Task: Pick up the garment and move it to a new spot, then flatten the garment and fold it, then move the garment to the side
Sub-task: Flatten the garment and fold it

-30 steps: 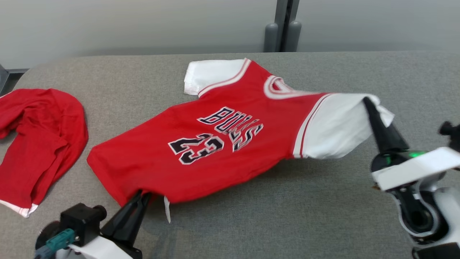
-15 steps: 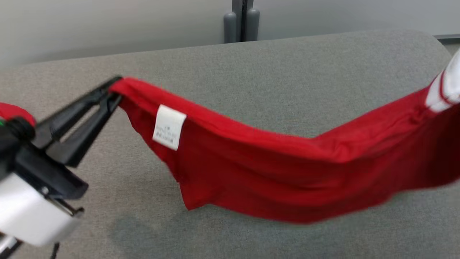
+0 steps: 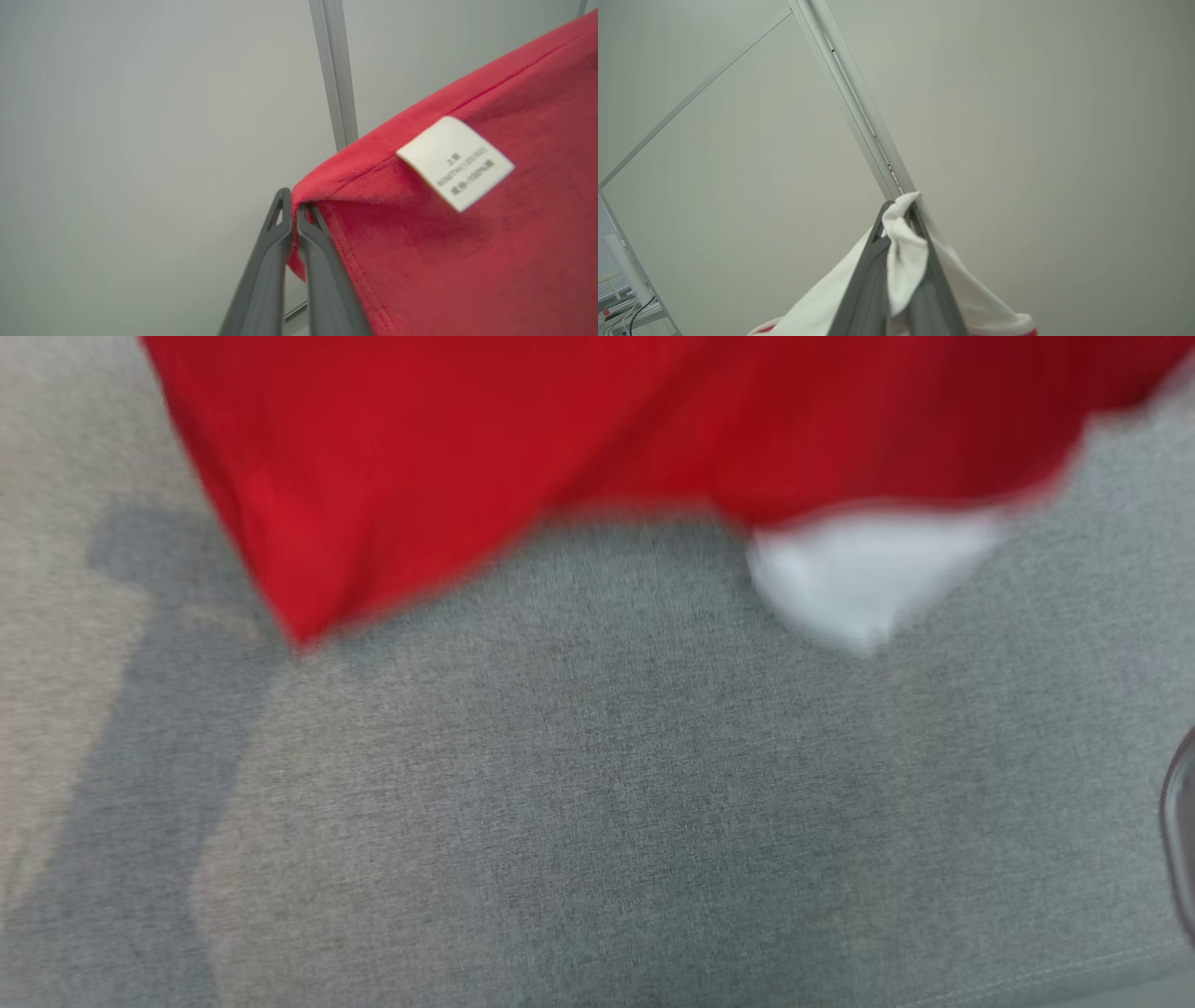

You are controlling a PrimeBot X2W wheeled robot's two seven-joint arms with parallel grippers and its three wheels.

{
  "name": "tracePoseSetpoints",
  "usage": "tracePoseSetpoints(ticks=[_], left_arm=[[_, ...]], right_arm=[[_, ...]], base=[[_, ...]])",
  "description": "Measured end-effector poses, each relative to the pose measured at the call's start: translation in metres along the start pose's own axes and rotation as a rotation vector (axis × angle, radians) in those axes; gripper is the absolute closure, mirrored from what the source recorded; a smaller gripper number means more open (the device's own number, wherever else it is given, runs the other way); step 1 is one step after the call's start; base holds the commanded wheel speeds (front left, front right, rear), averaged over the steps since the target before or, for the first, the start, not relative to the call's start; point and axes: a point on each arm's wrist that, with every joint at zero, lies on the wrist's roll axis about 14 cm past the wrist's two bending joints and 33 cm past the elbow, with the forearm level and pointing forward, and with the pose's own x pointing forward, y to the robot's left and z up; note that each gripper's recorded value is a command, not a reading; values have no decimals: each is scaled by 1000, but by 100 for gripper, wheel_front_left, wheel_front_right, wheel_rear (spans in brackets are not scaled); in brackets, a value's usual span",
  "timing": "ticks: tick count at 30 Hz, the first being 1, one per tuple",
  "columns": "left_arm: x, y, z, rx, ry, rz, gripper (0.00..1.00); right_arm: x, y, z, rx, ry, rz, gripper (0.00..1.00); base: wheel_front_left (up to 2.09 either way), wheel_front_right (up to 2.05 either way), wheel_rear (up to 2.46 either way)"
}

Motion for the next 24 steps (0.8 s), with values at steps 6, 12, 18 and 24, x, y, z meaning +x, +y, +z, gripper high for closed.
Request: tracePoseSetpoints(ticks=[6,12,18,24], left_arm=[[39,36,4,84,-105,120,100],[81,57,-7,90,-226,177,100],[87,48,-149,-38,-41,160,100],[20,-9,-266,-94,181,51,100]], right_arm=[[47,-20,-13,0,-71,-62,100],[75,-31,-67,10,-51,-72,100],[16,-70,-213,79,190,-150,100],[-104,-85,-294,181,376,-274,100]], base=[[0,0,0],[0,0,0],[0,0,0],[0,0,0]])
